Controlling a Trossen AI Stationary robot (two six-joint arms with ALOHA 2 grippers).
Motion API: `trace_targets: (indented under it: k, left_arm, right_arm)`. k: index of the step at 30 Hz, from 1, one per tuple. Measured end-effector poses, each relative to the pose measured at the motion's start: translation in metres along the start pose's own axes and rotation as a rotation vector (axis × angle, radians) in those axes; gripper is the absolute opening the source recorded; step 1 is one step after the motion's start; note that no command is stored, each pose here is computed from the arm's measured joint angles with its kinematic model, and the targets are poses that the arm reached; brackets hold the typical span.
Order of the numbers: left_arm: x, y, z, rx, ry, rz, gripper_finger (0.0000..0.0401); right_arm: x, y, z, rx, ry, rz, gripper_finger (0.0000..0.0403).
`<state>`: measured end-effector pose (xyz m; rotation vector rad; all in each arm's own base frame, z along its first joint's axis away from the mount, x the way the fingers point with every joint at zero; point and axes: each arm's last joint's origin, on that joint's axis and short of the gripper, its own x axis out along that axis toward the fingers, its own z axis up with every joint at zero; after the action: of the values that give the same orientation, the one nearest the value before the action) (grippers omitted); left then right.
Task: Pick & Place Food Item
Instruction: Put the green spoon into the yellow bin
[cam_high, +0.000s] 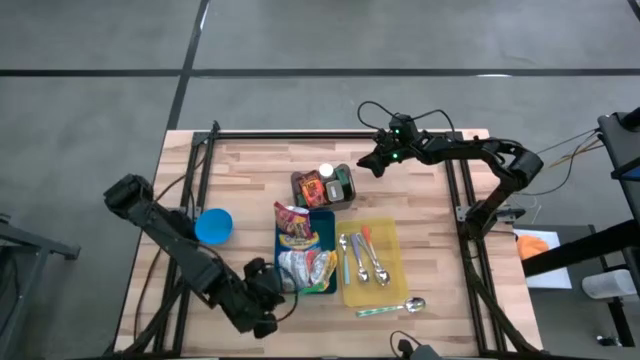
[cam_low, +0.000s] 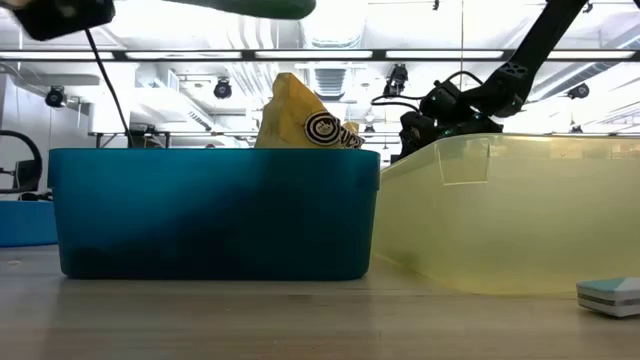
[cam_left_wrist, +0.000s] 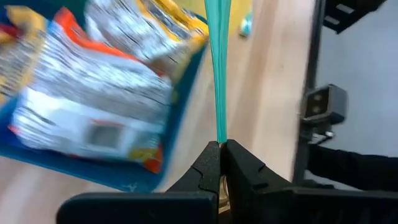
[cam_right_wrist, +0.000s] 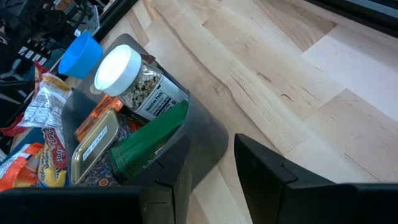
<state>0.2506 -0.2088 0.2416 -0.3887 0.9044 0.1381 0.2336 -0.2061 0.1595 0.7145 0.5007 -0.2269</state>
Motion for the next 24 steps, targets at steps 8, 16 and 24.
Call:
trace_targets:
  k: [8,16,24]
  left_arm:
    - [-0.013,0.024,0.035,-0.016,-0.091,0.031,0.0007]
    - [-0.009,0.045,0.076,-0.079,-0.245,0.035,0.0007]
    - [-0.005,0.062,0.113,-0.297,-0.412,-0.029,0.0007]
  right_arm:
    - [0.000,0.000,0.000,0.000,0.000,0.000,0.0116]
    - [0.000,0.000,0.000,0.000,0.000,0.000,0.0116]
    - [0.000,0.000,0.000,0.001,0.000,0.000,0.0116]
